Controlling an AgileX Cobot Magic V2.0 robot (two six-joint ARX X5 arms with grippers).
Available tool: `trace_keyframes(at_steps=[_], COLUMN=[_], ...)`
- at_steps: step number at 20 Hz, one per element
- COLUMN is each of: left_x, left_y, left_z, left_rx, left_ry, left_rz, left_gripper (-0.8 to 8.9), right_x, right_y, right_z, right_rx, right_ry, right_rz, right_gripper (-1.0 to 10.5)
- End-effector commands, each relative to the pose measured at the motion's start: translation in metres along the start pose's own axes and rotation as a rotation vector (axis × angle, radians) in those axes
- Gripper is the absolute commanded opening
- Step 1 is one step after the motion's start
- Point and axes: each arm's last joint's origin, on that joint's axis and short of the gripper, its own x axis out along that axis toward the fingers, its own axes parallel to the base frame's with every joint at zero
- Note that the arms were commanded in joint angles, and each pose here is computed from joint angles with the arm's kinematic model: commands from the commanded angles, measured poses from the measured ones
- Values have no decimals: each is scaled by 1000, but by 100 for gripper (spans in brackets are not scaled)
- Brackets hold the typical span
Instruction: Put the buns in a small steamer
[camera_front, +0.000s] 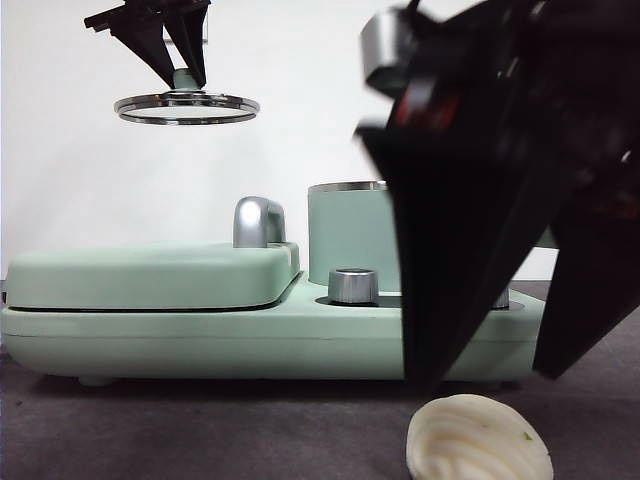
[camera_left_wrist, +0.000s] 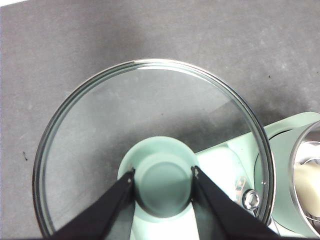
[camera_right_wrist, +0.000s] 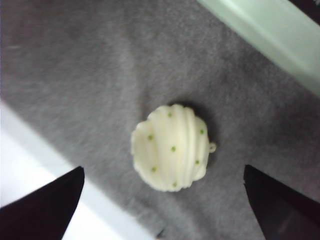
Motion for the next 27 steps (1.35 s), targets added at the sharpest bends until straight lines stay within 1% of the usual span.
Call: trace_keyframes(at_steps=[1,4,9,11,12,15,17,19,21,22,24,27], left_x=[-8,-8,-8,-8,-8,-8,-8,-8,-8,-8,-8,-8], left_y=[-3,-3,-3,-3,-3,-3,-3,-3,-3,-3,-3,-4], left_z=[4,4,4,4,4,4,4,4,4,4,4,4], left_rx=[2,2,1,1,1,-1,-1,-2,-2,-2,-1,0], left_ry=[-51,-50,-51,-51,-51,-50,-49,-49,-50,-49,-49,-49], left_rz=[-5,-5,-5,-5,-5,-5,-5,-5,-5,-5,-6,-7], left_gripper=[79,79,79,79,79,79,79,79,79,79,79,79], right_x=[12,24,38,39,39,32,16,-11,-45,-64,-97,-128], right_y=[4,3,3,3,4,7,12,16,17,15,6,-19], right_z=[2,4,6,6,7,14,25,42,62,73,96,134], right_rx=[1,2,5,4,4,10,14,7,-9,-15,-22,-4], right_ry=[22,47,86,82,74,80,95,106,82,49,-19,-64], right_rz=[-33,-58,-62,-61,-53,-13,-19,-32,-46,-65,-101,-154], right_gripper=[488,461,316,186,142,138,138,138,138,138,138,138])
